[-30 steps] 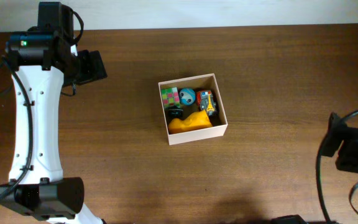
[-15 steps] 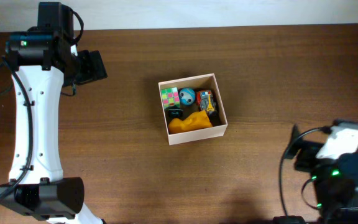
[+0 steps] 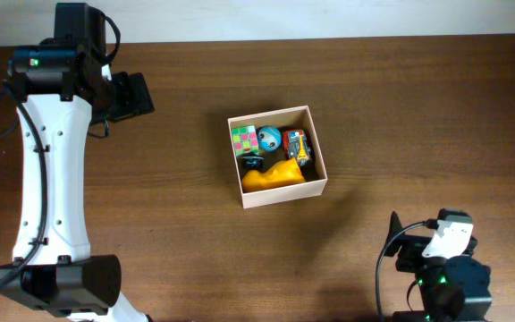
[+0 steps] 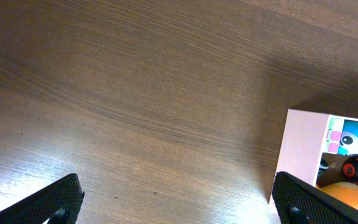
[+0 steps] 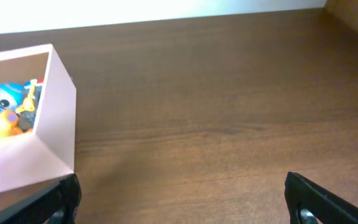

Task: Pack container

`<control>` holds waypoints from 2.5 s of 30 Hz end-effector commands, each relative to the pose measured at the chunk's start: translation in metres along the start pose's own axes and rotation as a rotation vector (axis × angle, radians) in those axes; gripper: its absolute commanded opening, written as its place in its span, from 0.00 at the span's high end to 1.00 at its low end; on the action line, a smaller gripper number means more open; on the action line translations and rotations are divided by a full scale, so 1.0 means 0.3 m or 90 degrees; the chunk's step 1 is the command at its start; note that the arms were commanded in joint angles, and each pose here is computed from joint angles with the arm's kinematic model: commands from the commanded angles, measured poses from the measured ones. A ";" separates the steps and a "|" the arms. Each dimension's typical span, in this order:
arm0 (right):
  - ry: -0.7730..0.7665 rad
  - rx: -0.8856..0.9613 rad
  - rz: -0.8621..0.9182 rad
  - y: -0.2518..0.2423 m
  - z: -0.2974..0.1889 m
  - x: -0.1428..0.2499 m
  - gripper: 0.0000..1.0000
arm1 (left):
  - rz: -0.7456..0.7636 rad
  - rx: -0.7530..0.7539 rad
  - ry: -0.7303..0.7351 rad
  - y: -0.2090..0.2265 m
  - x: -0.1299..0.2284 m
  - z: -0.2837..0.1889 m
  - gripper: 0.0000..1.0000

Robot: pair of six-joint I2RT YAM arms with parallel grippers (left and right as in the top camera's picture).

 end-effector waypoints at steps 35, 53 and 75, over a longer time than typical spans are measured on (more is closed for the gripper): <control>0.035 -0.028 0.004 0.002 0.108 0.200 0.01 | 0.008 0.004 -0.010 0.000 -0.008 -0.012 0.01; 0.049 -0.026 0.003 0.000 0.107 0.213 0.01 | 0.008 0.004 -0.010 0.000 -0.008 -0.012 0.01; 0.049 -0.026 0.003 0.000 0.107 0.213 0.01 | 0.025 0.016 -0.098 -0.011 -0.068 -0.048 0.01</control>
Point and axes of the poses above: each gripper's point midway between its finger pads, its own z axis out along the fingers, its own y axis along the line the jaws close on, x = y × z, the point moved 7 cm from there along -z, back along the fingers, and after that the axes turned 3 degrees about z, right-handed, at the moved point
